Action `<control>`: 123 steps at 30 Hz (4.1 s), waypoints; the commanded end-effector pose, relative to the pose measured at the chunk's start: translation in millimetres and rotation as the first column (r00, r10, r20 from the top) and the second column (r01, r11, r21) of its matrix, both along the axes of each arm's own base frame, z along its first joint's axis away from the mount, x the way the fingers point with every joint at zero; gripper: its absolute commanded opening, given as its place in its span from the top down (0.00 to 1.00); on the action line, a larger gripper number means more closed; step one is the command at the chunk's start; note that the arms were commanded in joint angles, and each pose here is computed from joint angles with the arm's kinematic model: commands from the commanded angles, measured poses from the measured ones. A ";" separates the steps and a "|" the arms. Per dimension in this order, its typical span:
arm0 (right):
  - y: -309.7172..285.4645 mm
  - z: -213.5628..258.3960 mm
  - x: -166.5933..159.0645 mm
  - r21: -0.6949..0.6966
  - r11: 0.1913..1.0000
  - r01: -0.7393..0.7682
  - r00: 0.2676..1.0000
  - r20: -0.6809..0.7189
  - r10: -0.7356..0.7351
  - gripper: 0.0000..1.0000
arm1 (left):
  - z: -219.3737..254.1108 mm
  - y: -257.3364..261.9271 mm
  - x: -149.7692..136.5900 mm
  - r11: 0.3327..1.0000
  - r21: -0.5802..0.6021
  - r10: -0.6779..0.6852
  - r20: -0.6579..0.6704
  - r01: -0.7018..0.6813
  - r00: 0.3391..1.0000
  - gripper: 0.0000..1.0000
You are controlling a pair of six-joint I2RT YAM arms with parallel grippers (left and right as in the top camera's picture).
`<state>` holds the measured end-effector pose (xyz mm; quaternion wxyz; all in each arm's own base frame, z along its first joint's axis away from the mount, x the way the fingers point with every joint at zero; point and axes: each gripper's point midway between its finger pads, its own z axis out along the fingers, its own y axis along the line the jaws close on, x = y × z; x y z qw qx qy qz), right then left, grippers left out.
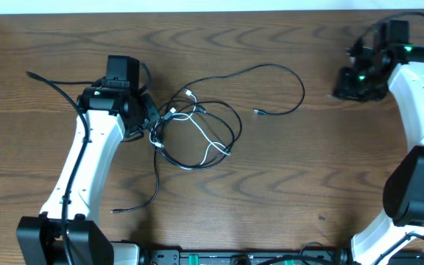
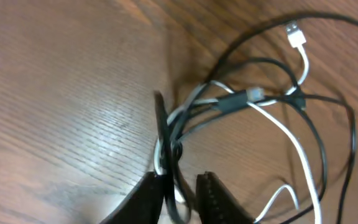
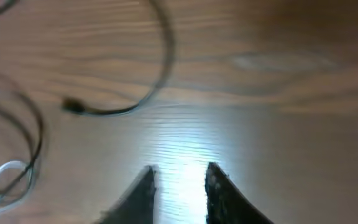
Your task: Untangle cables
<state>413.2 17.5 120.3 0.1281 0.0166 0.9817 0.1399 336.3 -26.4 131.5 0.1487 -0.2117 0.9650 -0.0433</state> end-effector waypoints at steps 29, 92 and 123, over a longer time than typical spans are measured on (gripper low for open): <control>50.9 21.2 5.1 0.060 0.984 -0.167 0.982 0.104 0.160 0.44 | -96.4 -23.4 -8.4 0.960 -0.040 -0.281 -0.135 0.278 0.950 0.49; 59.8 21.8 5.5 0.058 0.980 -0.188 0.977 0.112 0.181 0.42 | -96.7 -47.4 7.8 0.851 -0.150 -0.523 -0.151 0.504 0.839 0.65; 61.4 21.9 5.5 0.058 0.980 -0.192 0.976 0.114 0.185 0.41 | -119.2 -54.7 -16.9 0.832 -0.124 -0.554 -0.229 0.541 0.800 0.65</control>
